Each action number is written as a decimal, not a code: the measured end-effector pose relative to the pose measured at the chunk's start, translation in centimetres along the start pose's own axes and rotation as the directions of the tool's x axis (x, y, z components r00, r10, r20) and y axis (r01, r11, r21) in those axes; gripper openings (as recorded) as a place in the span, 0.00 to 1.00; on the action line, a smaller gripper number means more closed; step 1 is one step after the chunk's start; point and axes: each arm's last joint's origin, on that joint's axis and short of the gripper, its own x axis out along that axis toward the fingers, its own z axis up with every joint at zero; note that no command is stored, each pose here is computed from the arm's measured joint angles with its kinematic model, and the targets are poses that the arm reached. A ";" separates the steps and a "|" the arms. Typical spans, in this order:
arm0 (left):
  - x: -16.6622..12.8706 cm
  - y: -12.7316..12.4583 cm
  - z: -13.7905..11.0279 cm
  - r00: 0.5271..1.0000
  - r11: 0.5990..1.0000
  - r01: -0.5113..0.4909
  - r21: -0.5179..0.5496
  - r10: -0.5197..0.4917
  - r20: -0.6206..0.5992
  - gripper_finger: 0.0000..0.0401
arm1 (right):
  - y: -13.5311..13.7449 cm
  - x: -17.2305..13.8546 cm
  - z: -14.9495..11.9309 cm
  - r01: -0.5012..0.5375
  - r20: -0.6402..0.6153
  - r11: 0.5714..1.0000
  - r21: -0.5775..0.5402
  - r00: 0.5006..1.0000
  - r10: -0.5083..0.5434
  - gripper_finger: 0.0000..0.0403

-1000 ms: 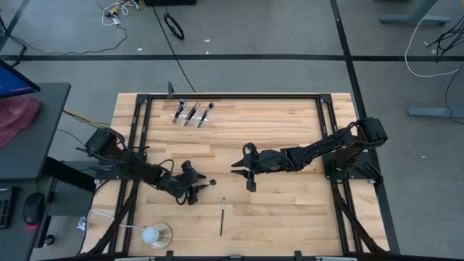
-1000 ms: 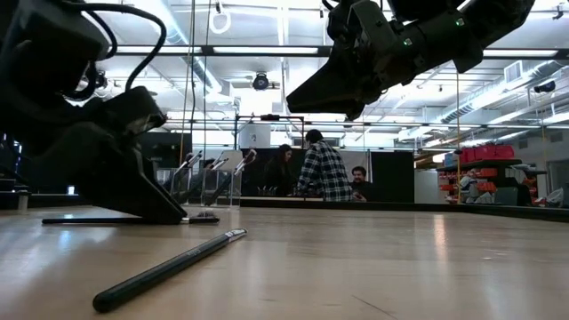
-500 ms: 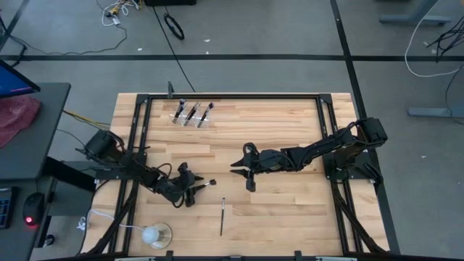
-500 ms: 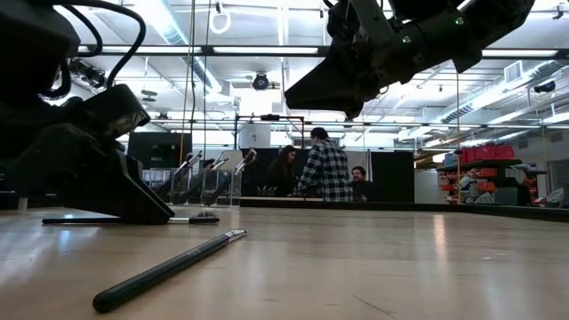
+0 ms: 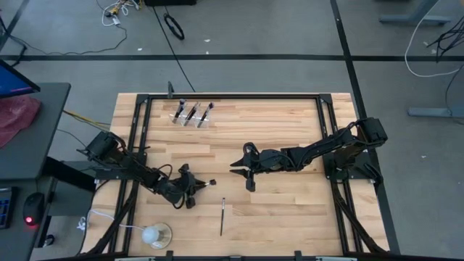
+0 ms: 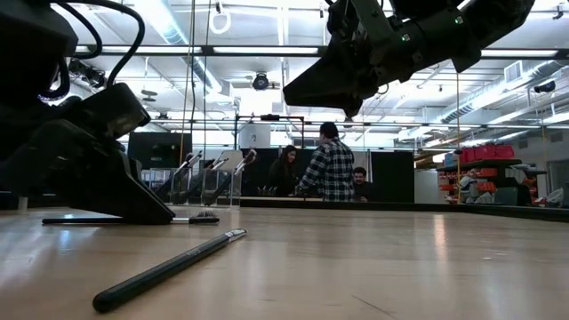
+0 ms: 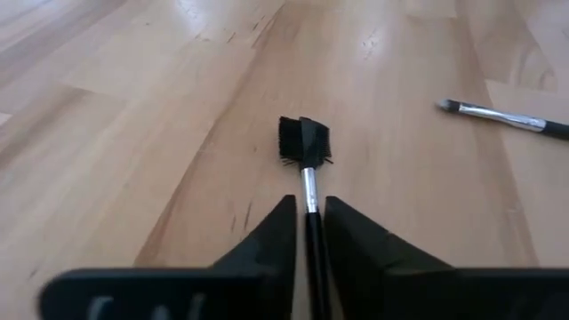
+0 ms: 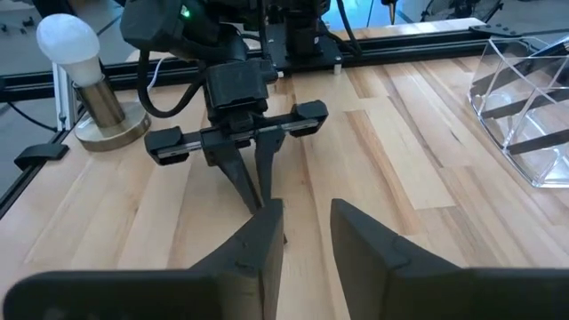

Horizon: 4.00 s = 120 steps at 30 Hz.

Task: Put items in baskets/containers
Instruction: Put the lash brush into the right section of the transparent organizer

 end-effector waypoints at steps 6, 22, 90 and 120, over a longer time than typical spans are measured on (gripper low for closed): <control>0.1 0.2 0.1 1.000 1.000 -0.008 -0.006 0.008 -0.006 0.04 | 0.0 0.0 -0.1 0.001 -0.009 1.000 -0.008 1.000 -0.001 0.24; 1.2 0.4 4.6 0.951 0.999 -0.038 0.012 0.032 0.308 0.03 | -0.2 -0.2 -1.5 -0.006 -0.106 1.000 -0.021 0.994 0.004 0.25; 2.8 -2.5 12.6 0.828 0.912 -0.370 0.178 0.237 0.507 0.20 | -0.3 -0.9 -4.7 -0.058 0.358 0.984 0.170 0.934 -0.007 0.01; -1.4 4.3 1.8 0.930 0.893 -0.340 -0.295 0.365 0.033 0.59 | -15.2 1.2 15.3 0.286 0.008 0.953 -0.099 0.958 -0.287 0.01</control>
